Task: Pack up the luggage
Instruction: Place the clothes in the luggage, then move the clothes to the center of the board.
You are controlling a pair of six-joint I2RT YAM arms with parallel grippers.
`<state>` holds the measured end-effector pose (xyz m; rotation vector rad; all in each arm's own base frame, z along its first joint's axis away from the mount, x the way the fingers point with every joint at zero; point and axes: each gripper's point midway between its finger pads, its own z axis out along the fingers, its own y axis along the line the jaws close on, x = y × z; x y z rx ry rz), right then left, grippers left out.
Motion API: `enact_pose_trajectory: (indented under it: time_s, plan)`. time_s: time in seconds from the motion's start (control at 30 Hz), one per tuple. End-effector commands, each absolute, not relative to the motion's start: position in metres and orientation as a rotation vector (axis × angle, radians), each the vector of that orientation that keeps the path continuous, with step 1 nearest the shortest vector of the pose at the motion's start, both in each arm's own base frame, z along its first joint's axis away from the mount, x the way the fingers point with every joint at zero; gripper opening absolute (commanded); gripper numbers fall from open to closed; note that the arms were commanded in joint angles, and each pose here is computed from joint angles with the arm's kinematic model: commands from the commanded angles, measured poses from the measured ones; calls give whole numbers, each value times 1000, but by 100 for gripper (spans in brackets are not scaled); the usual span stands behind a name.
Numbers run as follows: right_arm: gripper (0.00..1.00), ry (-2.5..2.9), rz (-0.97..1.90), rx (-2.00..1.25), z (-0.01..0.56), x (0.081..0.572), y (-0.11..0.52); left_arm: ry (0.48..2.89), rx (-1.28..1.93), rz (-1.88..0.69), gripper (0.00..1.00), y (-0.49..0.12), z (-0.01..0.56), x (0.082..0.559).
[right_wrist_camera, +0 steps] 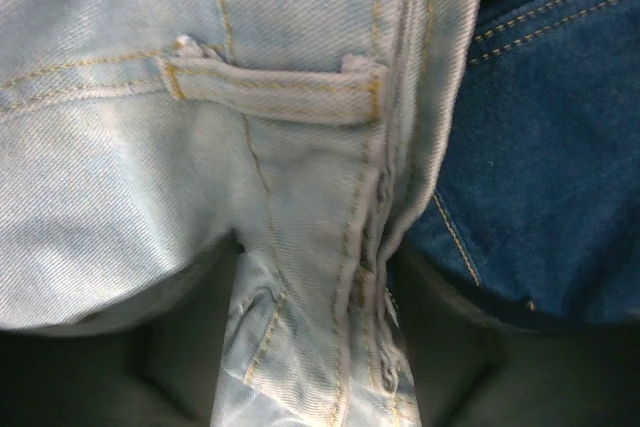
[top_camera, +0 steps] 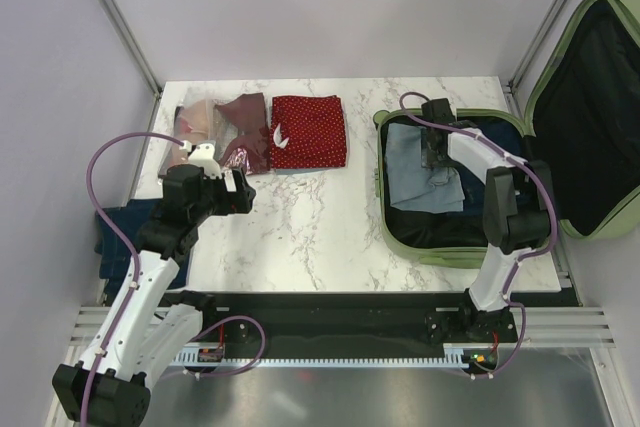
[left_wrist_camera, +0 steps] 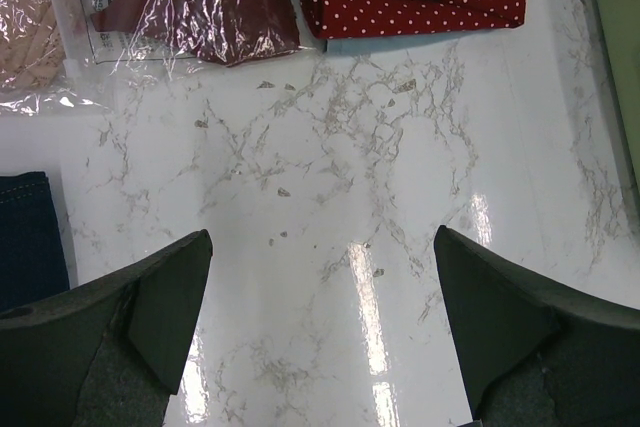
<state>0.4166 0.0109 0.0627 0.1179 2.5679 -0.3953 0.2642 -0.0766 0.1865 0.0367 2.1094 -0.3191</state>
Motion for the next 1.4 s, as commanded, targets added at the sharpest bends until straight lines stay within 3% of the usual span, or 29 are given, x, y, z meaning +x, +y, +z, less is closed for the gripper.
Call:
enact_pose_trajectory:
  time_s: [0.0, 0.1, 0.2, 0.4, 0.77, 0.93, 1.13, 1.37]
  plan:
    - [72, 2510, -326, 162, 96, 419, 18, 2047, 32, -329, 100, -79, 208, 271]
    - [81, 2474, -354, 193, 122, 412, 11, 2050, 24, -316, 100, -77, 207, 272]
    - [84, 2414, -351, 209, 150, 408, 8, 2052, 25, -311, 100, -76, 206, 272]
    - [79, 2337, -205, 181, 185, 396, 24, 2061, 23, -278, 100, -72, 203, 273]
    - [76, 2313, 433, 91, 160, 391, 113, 2139, -23, 31, 100, -29, 173, 282]
    - [76, 2298, 518, 68, 160, 380, 122, 2208, -83, 264, 99, 2, 156, 288]
    - [77, 2239, 580, 11, 179, 372, 129, 2369, -38, 419, 93, 15, 121, 301]
    - [78, 2189, 666, -58, 197, 361, 136, 2397, -15, 586, 89, 38, 102, 301]
